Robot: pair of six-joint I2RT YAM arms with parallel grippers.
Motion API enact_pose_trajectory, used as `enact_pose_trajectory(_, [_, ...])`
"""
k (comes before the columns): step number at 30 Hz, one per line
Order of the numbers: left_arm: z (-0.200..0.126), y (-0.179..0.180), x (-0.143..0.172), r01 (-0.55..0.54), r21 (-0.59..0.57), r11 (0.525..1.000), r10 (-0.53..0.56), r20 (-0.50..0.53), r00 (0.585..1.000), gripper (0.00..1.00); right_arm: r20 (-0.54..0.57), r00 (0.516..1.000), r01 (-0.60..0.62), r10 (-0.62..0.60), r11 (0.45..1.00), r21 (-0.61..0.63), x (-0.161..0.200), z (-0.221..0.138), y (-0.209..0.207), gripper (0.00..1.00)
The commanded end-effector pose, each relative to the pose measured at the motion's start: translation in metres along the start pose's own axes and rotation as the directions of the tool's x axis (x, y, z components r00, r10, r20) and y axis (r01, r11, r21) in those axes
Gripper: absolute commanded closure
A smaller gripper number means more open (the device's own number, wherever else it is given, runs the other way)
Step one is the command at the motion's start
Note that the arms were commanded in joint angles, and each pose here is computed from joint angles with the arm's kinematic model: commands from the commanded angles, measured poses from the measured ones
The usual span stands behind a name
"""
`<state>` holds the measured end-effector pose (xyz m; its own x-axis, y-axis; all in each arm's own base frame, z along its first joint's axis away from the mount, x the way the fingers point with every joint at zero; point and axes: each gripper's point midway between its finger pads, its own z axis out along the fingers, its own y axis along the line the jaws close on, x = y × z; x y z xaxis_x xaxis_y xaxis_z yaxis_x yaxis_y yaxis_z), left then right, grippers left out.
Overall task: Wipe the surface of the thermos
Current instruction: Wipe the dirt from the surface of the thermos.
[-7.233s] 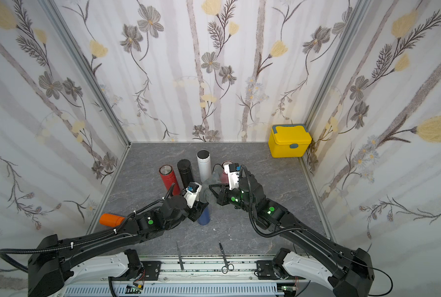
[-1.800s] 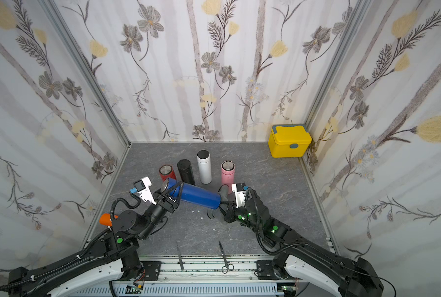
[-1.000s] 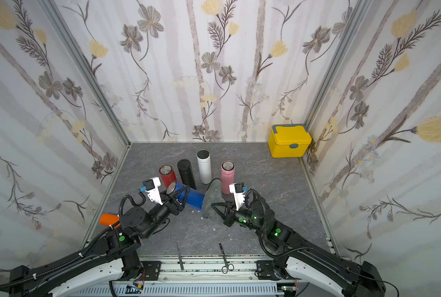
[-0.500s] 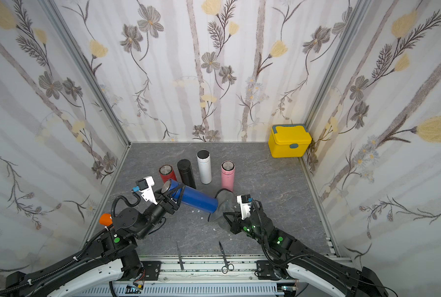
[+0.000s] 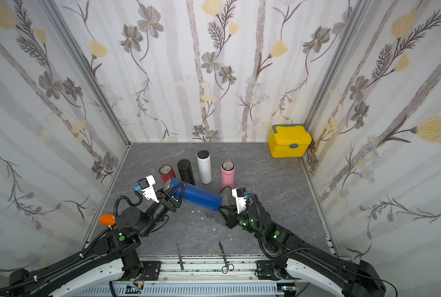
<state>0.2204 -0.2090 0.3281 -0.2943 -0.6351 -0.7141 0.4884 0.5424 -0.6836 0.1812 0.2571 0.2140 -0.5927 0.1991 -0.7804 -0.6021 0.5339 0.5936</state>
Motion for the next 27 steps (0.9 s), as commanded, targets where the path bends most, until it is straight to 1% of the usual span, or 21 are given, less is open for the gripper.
enact_pose_trajectory(1, [-0.002, 0.005, 0.001, -0.009, -0.009, 1.0, 0.009, -0.002, 1.0, 1.0, 0.108, 0.993, 0.055, -0.05, 0.998, -0.036, -0.029, -0.015, 0.016, 1.0])
enact_pose_trajectory(5, [-0.004, 0.009, -0.003, -0.003, -0.018, 1.0, 0.003, 0.009, 1.0, 1.0, 0.15, 0.987, 0.055, -0.052, 0.998, -0.014, -0.04, -0.027, 0.016, 1.0])
enact_pose_trajectory(9, [-0.001, 0.005, -0.005, 0.004, -0.004, 1.0, -0.004, 0.009, 1.0, 1.0, 0.163, 0.986, 0.062, -0.04, 0.99, -0.129, -0.046, -0.027, 0.04, 1.0])
enact_pose_trajectory(12, [0.005, -0.001, -0.004, 0.005, 0.005, 1.0, -0.005, -0.001, 1.0, 1.0, 0.16, 0.986, 0.085, -0.052, 0.973, -0.213, -0.047, -0.017, 0.064, 1.0])
enact_pose_trajectory(14, [0.01, -0.006, -0.003, 0.002, 0.018, 1.0, -0.002, -0.01, 1.0, 1.0, 0.157, 0.983, 0.132, -0.096, 0.961, -0.244, -0.047, -0.009, 0.084, 1.0])
enact_pose_trajectory(18, [0.018, -0.008, 0.0, -0.011, 0.013, 1.0, 0.012, -0.037, 0.999, 1.0, 0.145, 0.976, 0.194, -0.162, 0.95, -0.243, -0.048, 0.008, 0.104, 1.0])
enact_pose_trajectory(20, [0.019, -0.01, 0.0, -0.013, 0.014, 1.0, 0.013, -0.046, 0.999, 1.0, 0.133, 0.977, 0.193, -0.167, 0.957, -0.215, -0.044, 0.017, 0.097, 1.0])
enact_pose_trajectory(23, [0.018, -0.012, -0.004, -0.016, 0.014, 1.0, 0.017, -0.044, 0.999, 1.0, 0.079, 0.982, 0.181, -0.174, 0.979, -0.091, -0.029, 0.029, 0.069, 1.0])
enact_pose_trajectory(27, [0.013, -0.015, -0.027, -0.055, -0.018, 0.998, 0.055, -0.005, 0.998, 1.0, 0.012, 0.991, 0.134, -0.135, 0.99, 0.05, -0.006, 0.029, 0.026, 1.0])
